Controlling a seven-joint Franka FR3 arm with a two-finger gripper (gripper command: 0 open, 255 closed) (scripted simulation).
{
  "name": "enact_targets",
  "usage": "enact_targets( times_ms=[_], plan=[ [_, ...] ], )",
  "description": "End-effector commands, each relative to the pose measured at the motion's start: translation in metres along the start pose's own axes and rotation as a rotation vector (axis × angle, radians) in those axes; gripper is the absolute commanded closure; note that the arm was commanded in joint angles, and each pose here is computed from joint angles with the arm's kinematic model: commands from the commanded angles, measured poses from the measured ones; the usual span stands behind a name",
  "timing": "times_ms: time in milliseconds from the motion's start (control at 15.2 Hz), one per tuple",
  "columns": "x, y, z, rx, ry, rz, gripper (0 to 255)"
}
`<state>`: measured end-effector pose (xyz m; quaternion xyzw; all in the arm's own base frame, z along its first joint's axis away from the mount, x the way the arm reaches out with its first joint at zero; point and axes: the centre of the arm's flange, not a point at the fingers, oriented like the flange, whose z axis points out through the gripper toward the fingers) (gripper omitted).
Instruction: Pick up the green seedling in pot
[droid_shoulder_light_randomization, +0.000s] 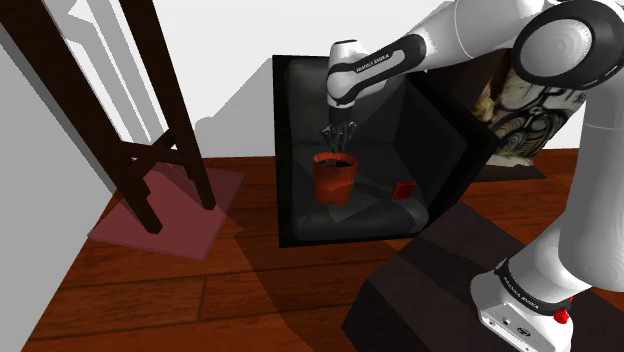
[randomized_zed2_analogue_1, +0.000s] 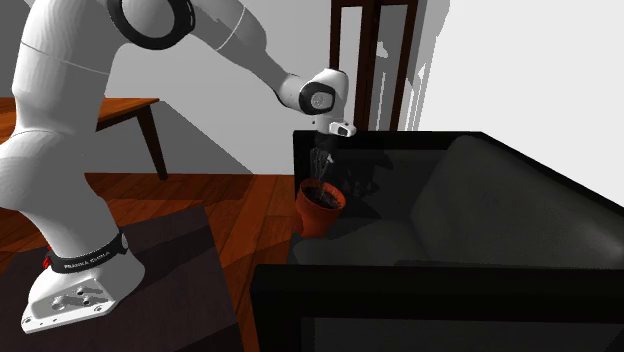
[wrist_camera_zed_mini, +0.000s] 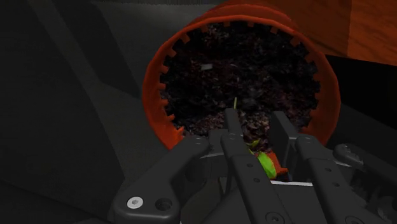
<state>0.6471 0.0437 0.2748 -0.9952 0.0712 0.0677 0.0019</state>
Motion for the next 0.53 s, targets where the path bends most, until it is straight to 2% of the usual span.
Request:
enact_targets(
  times_ms=[0,330,462],
  plan=[
    [-0.002,0.0,-0.012,0.001,0.005,0.0,255],
    [-0.005,0.0,-0.038,0.001,0.005,0.0,255],
    [-0.005,0.0,-0.039,0.001,0.005,0.0,255]
  ],
)
